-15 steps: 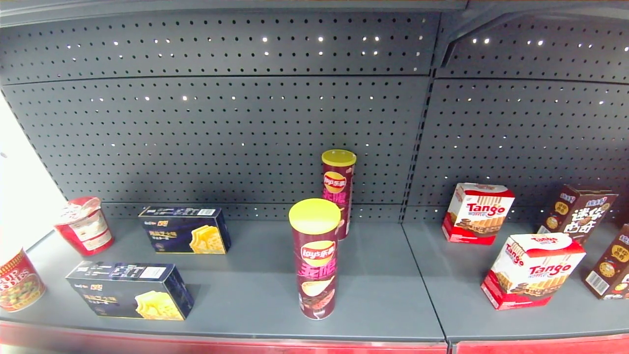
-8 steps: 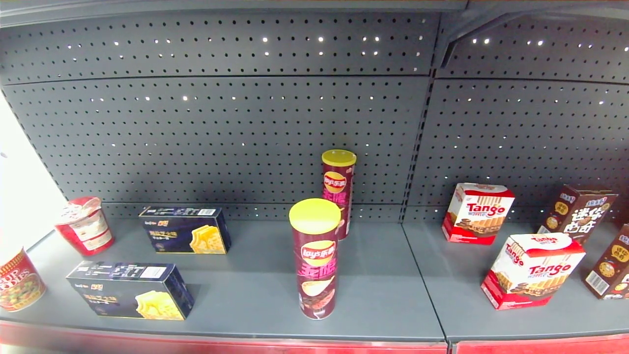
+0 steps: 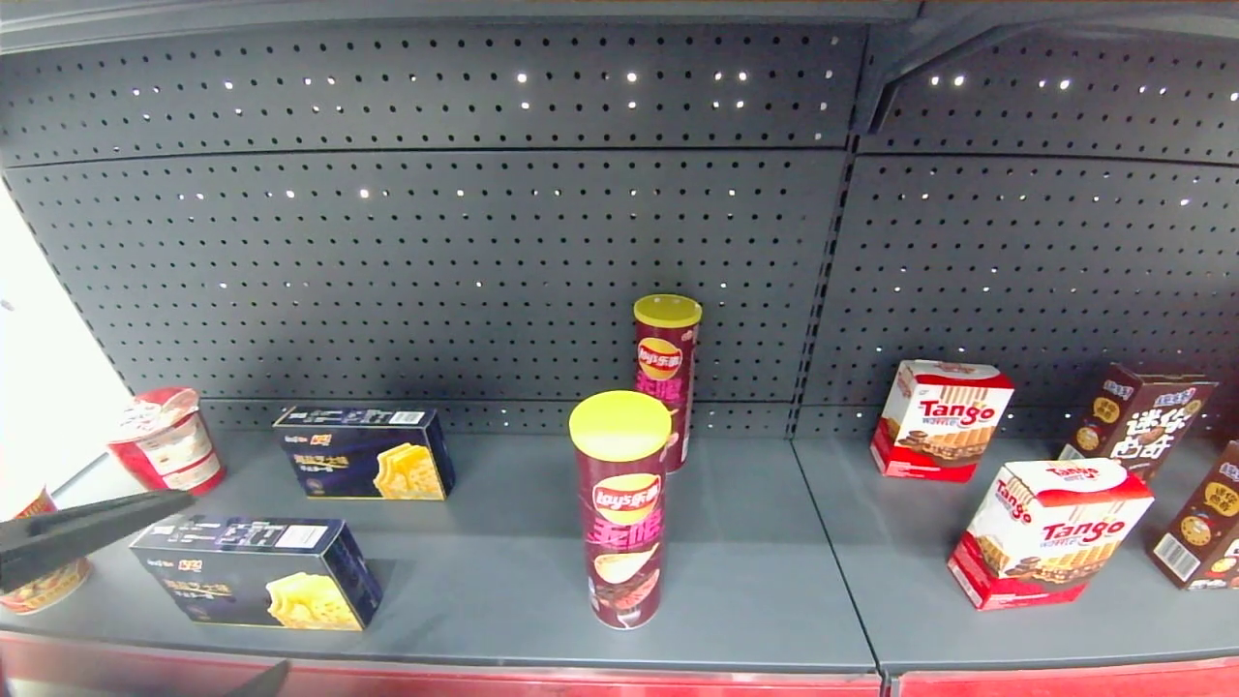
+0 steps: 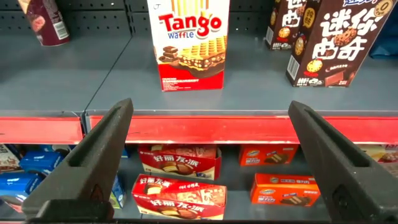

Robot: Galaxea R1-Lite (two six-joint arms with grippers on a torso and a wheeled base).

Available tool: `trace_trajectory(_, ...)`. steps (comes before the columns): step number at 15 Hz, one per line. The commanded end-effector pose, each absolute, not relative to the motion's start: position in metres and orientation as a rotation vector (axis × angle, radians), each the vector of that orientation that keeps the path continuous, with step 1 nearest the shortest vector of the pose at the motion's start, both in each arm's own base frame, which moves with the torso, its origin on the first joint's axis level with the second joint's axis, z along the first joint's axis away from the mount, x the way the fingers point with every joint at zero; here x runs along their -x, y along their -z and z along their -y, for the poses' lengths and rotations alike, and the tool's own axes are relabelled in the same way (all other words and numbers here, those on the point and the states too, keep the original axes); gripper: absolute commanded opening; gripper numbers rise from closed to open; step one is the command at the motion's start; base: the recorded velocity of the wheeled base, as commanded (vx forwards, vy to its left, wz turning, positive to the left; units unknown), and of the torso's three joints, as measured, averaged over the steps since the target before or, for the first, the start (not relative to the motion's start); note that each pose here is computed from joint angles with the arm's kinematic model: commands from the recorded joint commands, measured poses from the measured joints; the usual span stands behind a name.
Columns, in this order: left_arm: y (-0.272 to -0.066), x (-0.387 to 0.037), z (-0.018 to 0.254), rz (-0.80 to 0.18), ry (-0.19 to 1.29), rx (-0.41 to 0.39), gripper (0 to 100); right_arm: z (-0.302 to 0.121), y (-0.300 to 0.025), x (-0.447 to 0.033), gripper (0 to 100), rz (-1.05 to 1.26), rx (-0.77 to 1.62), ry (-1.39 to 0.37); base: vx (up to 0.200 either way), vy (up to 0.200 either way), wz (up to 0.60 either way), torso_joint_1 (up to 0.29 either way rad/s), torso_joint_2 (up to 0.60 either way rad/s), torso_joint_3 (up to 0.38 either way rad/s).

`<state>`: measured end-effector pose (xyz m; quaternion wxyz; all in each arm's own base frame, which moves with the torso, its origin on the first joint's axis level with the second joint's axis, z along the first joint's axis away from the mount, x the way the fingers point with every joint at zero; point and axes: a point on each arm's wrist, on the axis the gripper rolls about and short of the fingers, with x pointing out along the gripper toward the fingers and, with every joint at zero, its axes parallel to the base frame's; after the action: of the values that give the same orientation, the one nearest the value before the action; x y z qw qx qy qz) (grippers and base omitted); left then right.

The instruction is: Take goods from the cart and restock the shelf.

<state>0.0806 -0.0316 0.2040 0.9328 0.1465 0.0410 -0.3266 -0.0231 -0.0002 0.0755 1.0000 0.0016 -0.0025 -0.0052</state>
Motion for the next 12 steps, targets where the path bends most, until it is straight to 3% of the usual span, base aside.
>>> trace_trajectory(1, -0.174, -0.165, 0.076, -0.334, 0.804, -0.265, 100, 0.0, -0.076, 0.023, 100, 0.002, -0.003, 0.011, 0.0, 0.0, 0.0, 0.0, 0.0, 0.0)
trace_trajectory(2, -0.174, -0.165, 0.076, -0.334, 0.804, -0.265, 100, 0.0, -0.076, 0.023, 100, 0.002, -0.003, 0.011, 0.0, 0.0, 0.0, 0.0, 0.0, 0.0)
trace_trajectory(4, -0.143, -0.207, 0.092, -0.431, 0.789, -0.274, 100, 0.0, -0.076, 0.023, 100, 0.002, -0.003, 0.011, 0.0, 0.0, 0.0, 0.0, 0.0, 0.0)
trace_trajectory(8, -0.115, -0.241, 0.106, -0.532, 0.72, -0.309, 100, 0.0, -0.076, 0.023, 100, 0.002, -0.003, 0.011, 0.0, 0.0, 0.0, 0.0, 0.0, 0.0)
trace_trajectory(12, -0.109, -0.258, 0.12, -0.503, 0.687, -0.328, 100, 0.0, -0.076, 0.023, 100, 0.002, -0.003, 0.011, 0.0, 0.0, 0.0, 0.0, 0.0, 0.0)
